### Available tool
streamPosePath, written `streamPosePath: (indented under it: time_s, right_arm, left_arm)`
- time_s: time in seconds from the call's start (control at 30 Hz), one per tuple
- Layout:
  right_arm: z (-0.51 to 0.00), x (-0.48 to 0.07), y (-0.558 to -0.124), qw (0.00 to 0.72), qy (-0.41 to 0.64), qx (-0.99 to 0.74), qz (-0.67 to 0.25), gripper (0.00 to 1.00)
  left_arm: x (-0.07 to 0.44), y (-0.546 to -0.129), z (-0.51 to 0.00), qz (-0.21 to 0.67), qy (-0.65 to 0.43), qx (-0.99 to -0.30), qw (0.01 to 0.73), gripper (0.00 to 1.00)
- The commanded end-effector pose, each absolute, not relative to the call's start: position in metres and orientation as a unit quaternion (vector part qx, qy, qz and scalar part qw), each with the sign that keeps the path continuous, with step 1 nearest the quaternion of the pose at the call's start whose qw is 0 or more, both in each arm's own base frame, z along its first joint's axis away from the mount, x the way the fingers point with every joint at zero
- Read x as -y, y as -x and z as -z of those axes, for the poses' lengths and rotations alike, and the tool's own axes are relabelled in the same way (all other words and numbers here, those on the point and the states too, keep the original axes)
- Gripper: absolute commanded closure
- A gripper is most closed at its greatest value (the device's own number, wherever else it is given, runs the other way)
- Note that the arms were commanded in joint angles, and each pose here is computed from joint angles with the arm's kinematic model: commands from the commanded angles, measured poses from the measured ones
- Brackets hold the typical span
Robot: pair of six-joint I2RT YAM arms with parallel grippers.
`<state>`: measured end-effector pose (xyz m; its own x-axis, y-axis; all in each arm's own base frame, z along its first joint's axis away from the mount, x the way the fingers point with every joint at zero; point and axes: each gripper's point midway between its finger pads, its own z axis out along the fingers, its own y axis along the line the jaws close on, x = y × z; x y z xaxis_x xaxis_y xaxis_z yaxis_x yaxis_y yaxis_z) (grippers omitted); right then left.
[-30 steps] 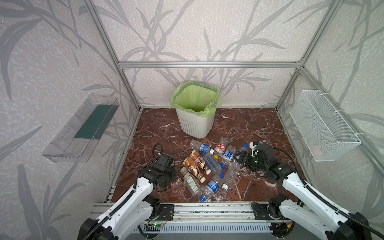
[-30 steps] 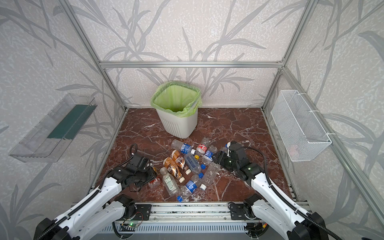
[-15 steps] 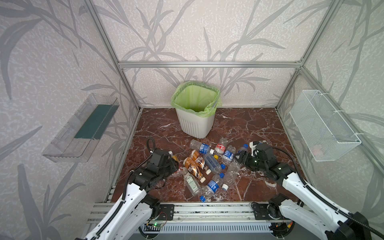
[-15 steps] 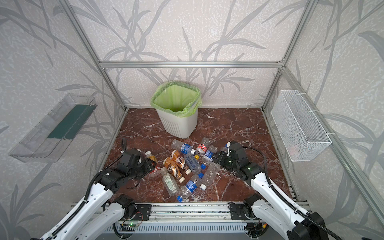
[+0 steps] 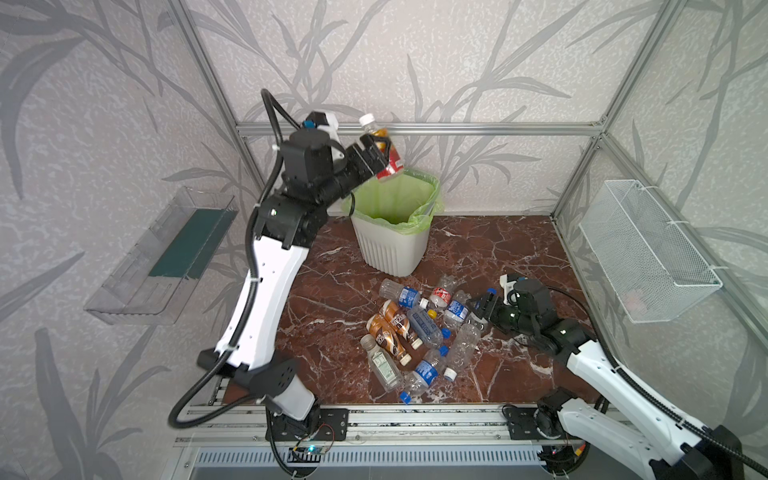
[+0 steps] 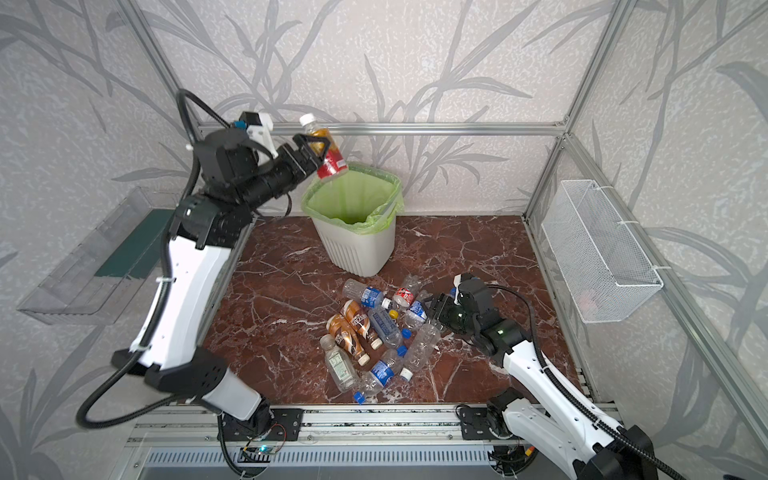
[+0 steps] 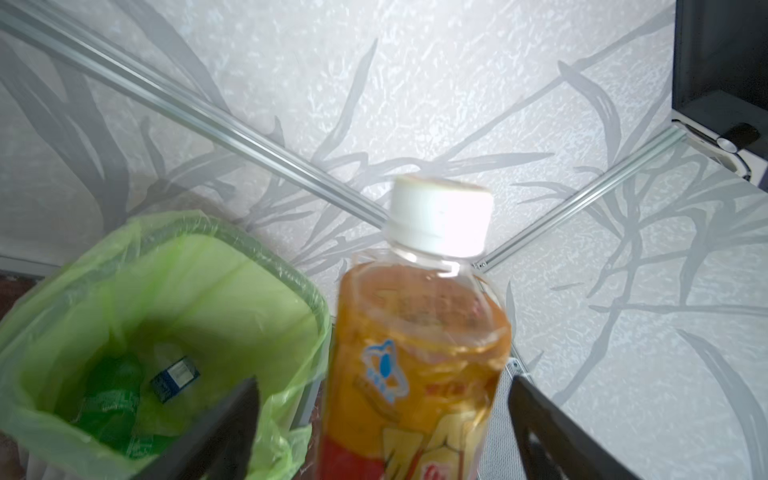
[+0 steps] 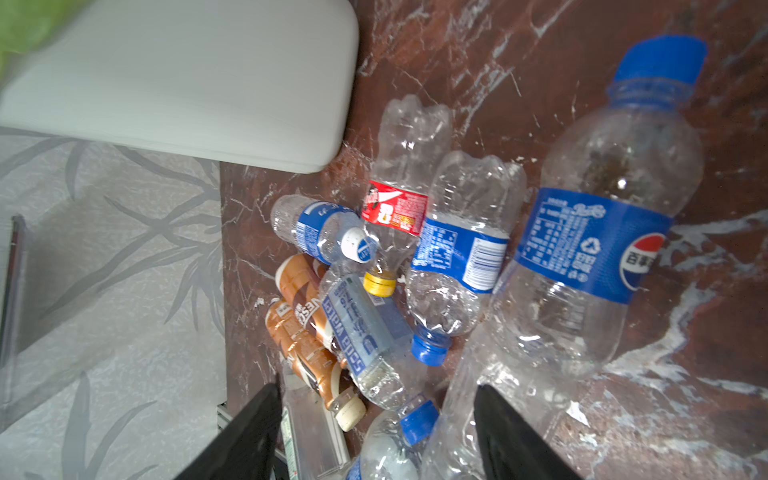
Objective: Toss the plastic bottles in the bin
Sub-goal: 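Swing the yellow-labelled bottle over the bin and open the left gripper, then return the left gripper to the pile while the right gripper lowers onto a clear bottle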
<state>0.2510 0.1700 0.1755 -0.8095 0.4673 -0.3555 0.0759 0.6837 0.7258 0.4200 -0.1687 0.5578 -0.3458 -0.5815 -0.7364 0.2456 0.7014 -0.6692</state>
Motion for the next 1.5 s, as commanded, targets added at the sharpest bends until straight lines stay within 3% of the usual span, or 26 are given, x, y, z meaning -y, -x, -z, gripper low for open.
streamPosePath:
  time_s: [0.0, 0.17, 0.27, 0.47, 0.67, 0.97, 1.47]
  right_arm:
    - [-0.182, -0.163, -0.245, 0.279, -0.151, -0.88, -0.355, 0.23]
    - [-0.166, -0.162, -0.243, 0.268, -0.159, -0.881, -0.355, 0.22]
    - [-0.157, -0.164, -0.242, 0.257, -0.156, -0.887, -0.35, 0.22]
    - [-0.149, -0.163, -0.241, 0.252, -0.153, -0.892, -0.344, 0.23]
    - [-0.145, -0.161, -0.237, 0.25, -0.157, -0.892, -0.342, 0.24]
    - [-0.14, -0.155, -0.227, 0.244, -0.169, -0.893, -0.338, 0.24]
    - [-0.117, -0.151, -0.214, 0.21, -0.185, -0.908, -0.313, 0.24]
  left_arm:
    - [0.137, -0.371, -0.529, 0.26, 0.108, -0.804, 0.524, 0.01]
    - [0.083, -0.317, -0.494, 0.219, 0.153, -0.769, 0.581, 0.01]
    - [0.061, -0.291, -0.433, 0.176, 0.191, -0.805, 0.533, 0.01]
    - [0.068, -0.257, -0.308, 0.196, 0.212, -0.854, 0.432, 0.05]
    - [0.076, -0.231, -0.236, 0.22, 0.221, -0.876, 0.368, 0.09]
    - [0.086, -0.221, -0.193, 0.244, 0.23, -0.885, 0.322, 0.1]
    - [0.088, -0.218, -0.167, 0.238, 0.237, -0.895, 0.294, 0.13]
